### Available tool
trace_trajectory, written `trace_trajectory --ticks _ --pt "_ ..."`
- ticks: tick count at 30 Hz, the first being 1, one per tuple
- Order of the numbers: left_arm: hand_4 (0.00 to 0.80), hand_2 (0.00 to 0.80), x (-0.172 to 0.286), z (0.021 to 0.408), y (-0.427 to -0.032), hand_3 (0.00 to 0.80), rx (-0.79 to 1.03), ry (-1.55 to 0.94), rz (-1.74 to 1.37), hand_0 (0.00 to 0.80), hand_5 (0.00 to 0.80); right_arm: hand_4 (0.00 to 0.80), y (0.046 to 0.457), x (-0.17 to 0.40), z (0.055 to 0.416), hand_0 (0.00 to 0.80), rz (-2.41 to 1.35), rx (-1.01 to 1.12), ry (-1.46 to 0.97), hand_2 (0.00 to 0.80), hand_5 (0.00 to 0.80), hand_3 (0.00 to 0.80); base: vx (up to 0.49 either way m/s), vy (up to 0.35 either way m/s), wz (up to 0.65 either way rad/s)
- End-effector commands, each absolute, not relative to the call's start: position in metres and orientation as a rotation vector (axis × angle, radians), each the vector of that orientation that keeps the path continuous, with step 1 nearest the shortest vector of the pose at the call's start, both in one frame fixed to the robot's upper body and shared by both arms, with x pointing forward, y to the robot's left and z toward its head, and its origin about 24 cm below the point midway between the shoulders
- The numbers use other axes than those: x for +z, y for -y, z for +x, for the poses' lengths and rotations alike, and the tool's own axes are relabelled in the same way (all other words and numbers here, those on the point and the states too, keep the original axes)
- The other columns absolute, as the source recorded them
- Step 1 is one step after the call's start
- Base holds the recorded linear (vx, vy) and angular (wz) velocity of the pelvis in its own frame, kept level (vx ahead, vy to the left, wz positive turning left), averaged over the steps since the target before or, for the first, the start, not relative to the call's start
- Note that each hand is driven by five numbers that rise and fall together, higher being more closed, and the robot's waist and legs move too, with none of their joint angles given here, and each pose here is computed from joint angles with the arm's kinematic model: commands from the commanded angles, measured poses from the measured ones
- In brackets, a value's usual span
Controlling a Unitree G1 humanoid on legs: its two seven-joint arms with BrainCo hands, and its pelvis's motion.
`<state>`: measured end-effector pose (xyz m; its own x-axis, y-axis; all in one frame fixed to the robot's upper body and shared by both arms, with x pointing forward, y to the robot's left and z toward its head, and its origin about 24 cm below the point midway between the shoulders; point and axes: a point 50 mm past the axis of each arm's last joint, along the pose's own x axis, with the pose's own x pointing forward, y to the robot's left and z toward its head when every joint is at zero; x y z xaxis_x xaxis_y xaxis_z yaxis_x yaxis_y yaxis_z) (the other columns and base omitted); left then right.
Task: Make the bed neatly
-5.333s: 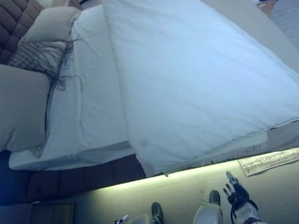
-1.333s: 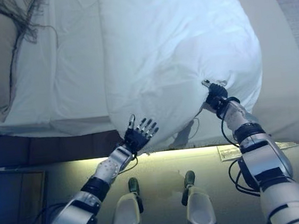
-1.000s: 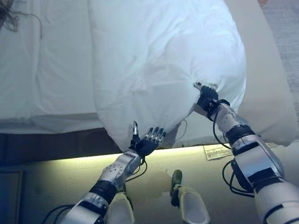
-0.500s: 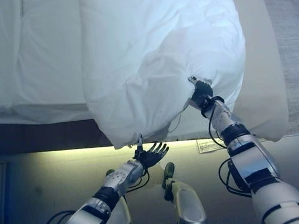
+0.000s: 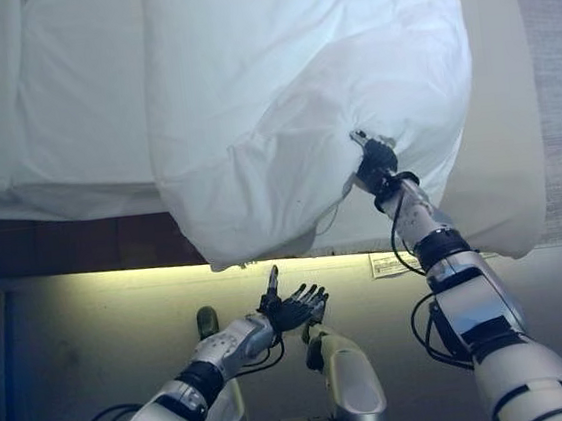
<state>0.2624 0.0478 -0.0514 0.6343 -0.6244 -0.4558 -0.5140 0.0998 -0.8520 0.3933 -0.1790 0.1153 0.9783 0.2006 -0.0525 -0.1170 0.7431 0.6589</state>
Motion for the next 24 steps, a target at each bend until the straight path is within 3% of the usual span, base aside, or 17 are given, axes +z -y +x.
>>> trace_trajectory --ticks 1,9,24 --pt "0.0 0.0 -0.017 0.266 0.002 0.0 -0.377 -0.951 -1.608 0.0 0.0 0.8 0.163 0.175 0.4 0.8 0.733 0.356 0.079 0.8 0.8 0.8 0.0 0.0 0.0" --pt "0.0 0.0 0.027 0.295 0.017 0.0 -0.487 -0.711 -1.672 0.0 0.0 0.8 0.144 0.169 0.398 0.8 0.756 0.414 0.052 0.8 0.8 0.8 0.002 -0.001 -0.01" --pt "0.0 0.0 0.07 0.335 -0.005 0.0 -0.517 -0.353 -1.758 0.0 0.0 0.8 0.117 0.151 0.383 0.8 0.795 0.515 0.003 0.8 0.8 0.8 0.027 -0.025 -0.08"
